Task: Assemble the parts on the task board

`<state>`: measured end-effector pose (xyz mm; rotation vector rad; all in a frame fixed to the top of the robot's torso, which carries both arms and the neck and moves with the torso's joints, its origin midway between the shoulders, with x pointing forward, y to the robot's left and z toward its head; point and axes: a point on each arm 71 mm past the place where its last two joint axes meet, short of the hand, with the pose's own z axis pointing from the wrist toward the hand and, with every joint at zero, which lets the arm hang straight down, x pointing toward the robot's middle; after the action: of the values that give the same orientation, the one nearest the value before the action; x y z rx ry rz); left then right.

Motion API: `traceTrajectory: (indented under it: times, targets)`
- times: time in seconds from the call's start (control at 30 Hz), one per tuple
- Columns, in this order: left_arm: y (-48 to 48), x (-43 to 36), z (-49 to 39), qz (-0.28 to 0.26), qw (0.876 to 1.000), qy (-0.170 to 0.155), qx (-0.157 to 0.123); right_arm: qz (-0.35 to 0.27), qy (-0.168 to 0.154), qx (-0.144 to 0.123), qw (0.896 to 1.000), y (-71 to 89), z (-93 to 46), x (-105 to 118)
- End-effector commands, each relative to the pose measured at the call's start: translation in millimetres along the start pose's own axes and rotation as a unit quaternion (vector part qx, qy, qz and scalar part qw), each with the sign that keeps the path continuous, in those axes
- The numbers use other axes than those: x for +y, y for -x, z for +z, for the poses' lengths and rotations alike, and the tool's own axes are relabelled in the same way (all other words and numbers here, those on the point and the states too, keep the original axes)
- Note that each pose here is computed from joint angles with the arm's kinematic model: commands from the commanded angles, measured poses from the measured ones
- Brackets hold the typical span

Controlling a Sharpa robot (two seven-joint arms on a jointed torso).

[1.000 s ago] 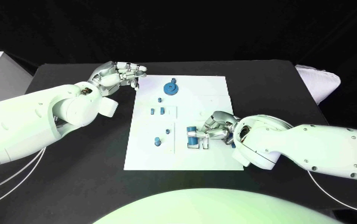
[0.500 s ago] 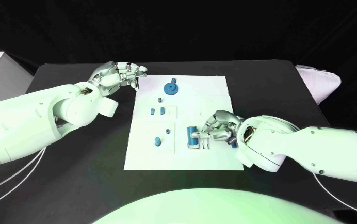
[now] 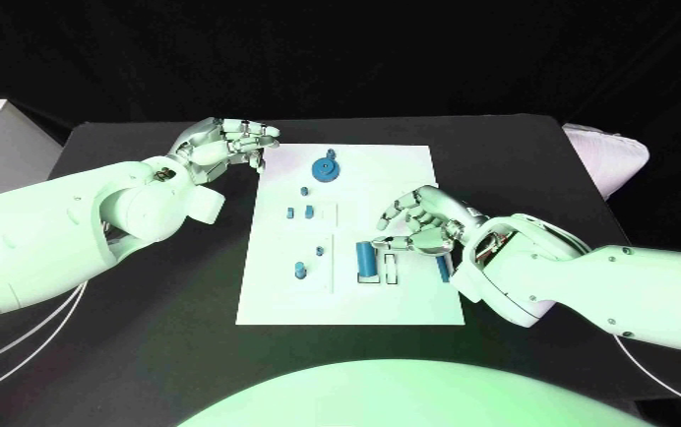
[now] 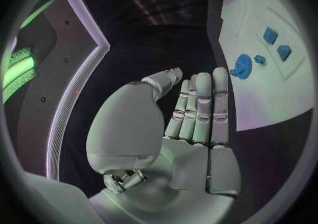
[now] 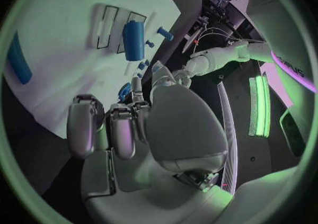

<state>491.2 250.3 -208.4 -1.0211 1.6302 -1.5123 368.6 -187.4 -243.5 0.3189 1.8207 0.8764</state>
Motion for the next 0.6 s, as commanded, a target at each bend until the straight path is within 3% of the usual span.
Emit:
traceTrajectory:
  times: [0.03, 0.27, 0.6]
  targets:
    - [-2.3, -0.7, 0.5, -0.005, 1.0, -0.003, 0.009, -0.039, 0.066, -0.036, 0.996, 2.3, -0.3, 8]
    - [-2.1, -0.7, 0.2, -0.005, 1.0, -0.003, 0.009, -0.052, 0.073, -0.017, 0.996, -10.8, 4.4, 8]
    - [-1.4, -0.5, -0.4, -0.004, 1.0, -0.002, 0.008, -0.076, 0.053, 0.027, 0.995, -26.7, 10.6, 3]
